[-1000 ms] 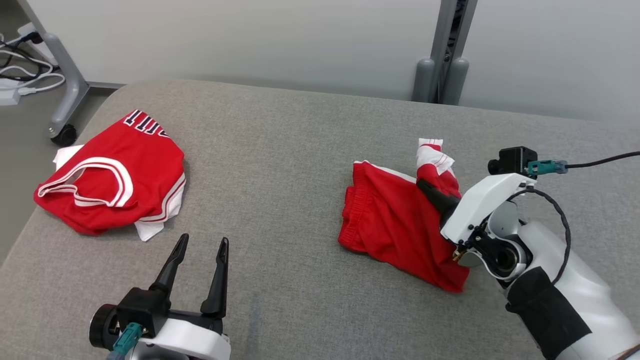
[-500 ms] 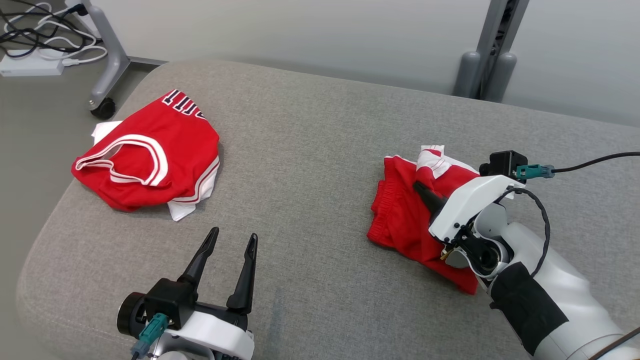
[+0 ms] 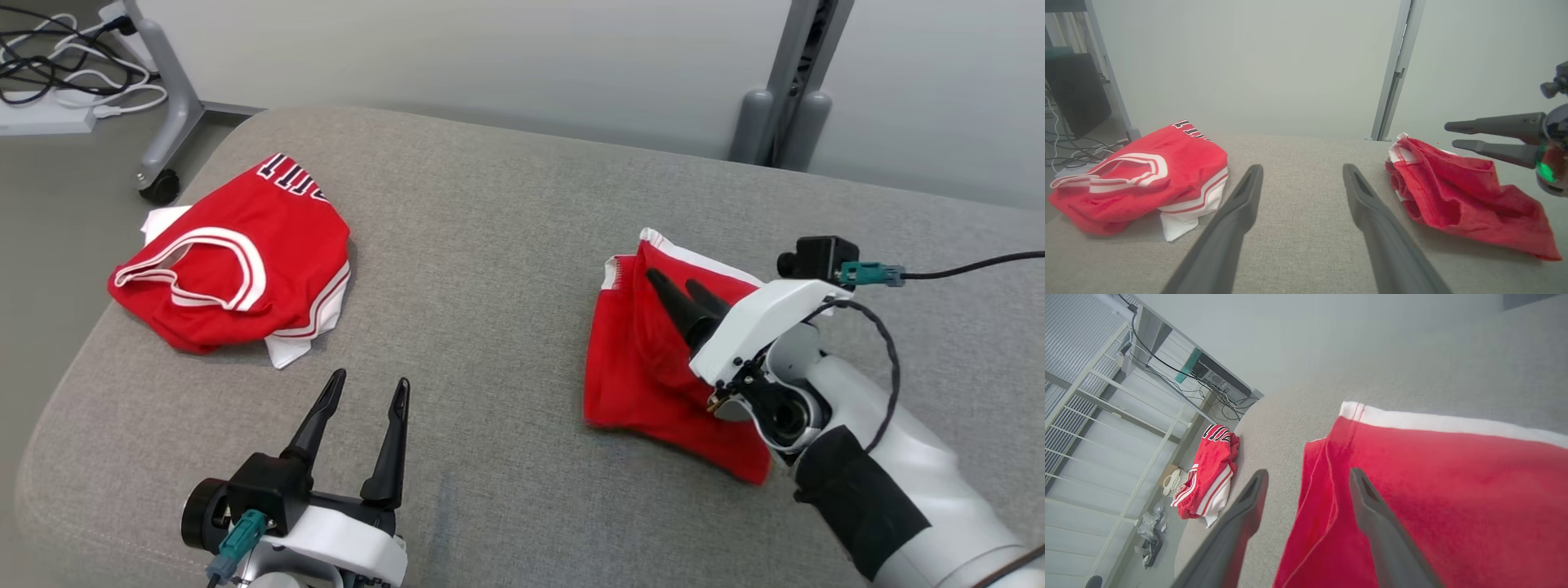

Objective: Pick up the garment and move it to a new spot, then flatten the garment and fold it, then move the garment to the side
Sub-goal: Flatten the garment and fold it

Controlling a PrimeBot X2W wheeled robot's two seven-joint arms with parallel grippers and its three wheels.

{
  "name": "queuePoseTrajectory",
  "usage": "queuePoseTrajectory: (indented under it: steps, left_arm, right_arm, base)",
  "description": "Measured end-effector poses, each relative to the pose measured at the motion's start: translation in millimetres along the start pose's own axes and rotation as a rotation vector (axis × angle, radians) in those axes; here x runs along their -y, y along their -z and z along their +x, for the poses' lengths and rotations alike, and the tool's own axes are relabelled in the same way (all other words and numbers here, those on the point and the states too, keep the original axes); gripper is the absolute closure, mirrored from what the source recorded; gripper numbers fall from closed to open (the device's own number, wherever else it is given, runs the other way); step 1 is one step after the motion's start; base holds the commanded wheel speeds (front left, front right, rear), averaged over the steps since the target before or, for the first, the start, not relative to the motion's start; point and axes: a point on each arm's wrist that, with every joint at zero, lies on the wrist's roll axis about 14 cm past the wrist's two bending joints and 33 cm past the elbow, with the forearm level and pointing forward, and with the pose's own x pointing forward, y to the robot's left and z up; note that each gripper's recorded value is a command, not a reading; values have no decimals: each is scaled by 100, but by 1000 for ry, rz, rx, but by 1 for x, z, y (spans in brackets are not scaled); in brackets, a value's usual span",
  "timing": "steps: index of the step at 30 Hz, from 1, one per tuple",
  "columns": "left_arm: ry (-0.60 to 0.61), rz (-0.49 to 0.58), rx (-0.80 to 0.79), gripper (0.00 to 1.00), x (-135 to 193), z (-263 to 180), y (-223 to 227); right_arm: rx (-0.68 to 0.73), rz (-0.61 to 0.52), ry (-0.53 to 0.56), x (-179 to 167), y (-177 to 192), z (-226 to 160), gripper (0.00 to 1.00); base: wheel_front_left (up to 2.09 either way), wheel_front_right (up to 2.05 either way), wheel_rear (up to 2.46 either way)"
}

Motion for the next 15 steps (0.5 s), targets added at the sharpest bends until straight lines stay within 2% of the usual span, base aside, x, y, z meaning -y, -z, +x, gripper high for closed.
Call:
queuePoseTrajectory:
  steps: [8,15]
  left_arm:
    - [22,11,11,0,6,3,-3]
    - [34,18,20,0,8,4,-5]
  right_arm:
    - [208,-111,4,21,-48,-30,0]
    - [211,-228,54,46,-43,-48,0]
  base:
    - [0,0,0]
    - [0,0,0]
